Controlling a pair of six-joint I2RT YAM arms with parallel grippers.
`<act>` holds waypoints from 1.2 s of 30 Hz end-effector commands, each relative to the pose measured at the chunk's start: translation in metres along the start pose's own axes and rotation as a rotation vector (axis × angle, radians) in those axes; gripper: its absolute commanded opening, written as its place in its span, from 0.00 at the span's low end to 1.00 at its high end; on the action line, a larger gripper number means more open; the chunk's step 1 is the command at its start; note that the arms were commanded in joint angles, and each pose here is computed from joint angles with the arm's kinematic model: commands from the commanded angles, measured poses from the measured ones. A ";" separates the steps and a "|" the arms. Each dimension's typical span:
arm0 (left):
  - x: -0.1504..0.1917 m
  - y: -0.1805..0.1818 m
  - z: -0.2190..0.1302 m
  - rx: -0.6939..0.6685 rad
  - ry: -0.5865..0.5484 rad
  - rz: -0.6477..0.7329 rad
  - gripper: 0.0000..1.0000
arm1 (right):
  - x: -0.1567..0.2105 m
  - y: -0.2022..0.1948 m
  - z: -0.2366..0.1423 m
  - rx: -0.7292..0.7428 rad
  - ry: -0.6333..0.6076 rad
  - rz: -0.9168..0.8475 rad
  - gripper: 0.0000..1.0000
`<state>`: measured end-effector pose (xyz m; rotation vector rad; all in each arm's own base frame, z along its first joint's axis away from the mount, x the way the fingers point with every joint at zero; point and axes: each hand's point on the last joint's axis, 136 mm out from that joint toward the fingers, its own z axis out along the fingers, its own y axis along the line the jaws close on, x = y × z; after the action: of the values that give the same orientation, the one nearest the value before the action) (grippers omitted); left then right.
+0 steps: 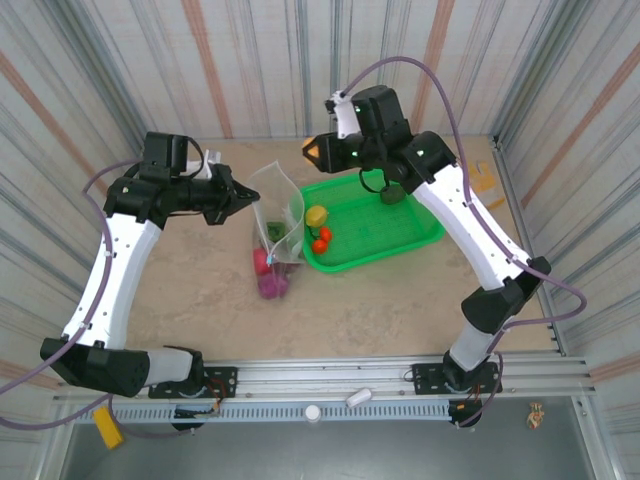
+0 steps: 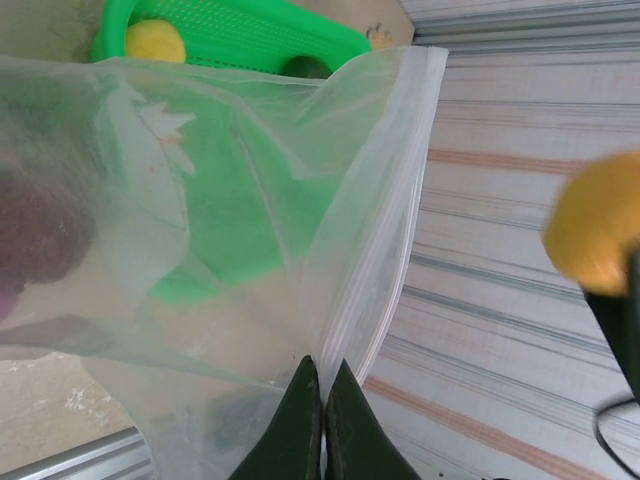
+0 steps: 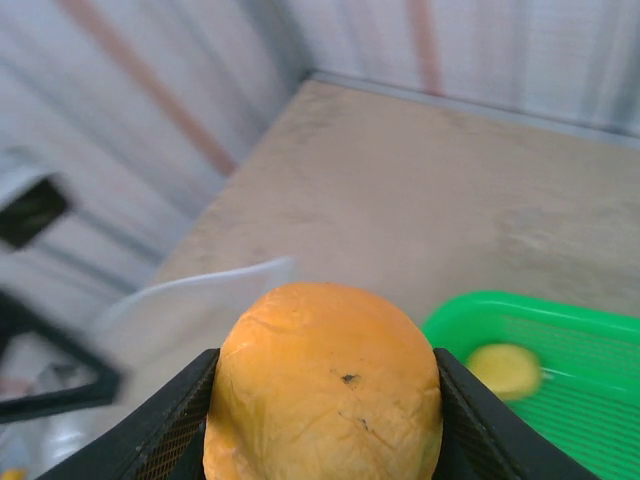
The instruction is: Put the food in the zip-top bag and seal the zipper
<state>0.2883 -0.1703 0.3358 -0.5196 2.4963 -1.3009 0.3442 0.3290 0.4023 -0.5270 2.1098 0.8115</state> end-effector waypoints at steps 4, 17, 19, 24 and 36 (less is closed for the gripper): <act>0.008 0.011 -0.005 -0.050 0.008 0.012 0.00 | 0.030 0.046 0.011 -0.079 0.115 -0.041 0.48; 0.006 -0.001 -0.012 -0.017 -0.018 0.024 0.00 | 0.087 0.053 0.053 0.015 0.270 -0.069 0.49; 0.005 -0.004 -0.014 -0.007 -0.018 0.023 0.00 | 0.092 0.050 0.058 0.033 0.286 -0.070 0.50; 0.003 -0.011 -0.017 0.013 -0.021 0.028 0.00 | 0.099 0.045 0.065 0.049 0.311 -0.056 0.52; 0.002 -0.017 -0.019 0.029 -0.026 0.034 0.00 | 0.099 0.056 0.062 -0.018 0.324 -0.025 0.73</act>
<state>0.2850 -0.1662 0.3398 -0.5218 2.5006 -1.2684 0.2886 0.4041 0.3179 -0.7315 2.3547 0.7539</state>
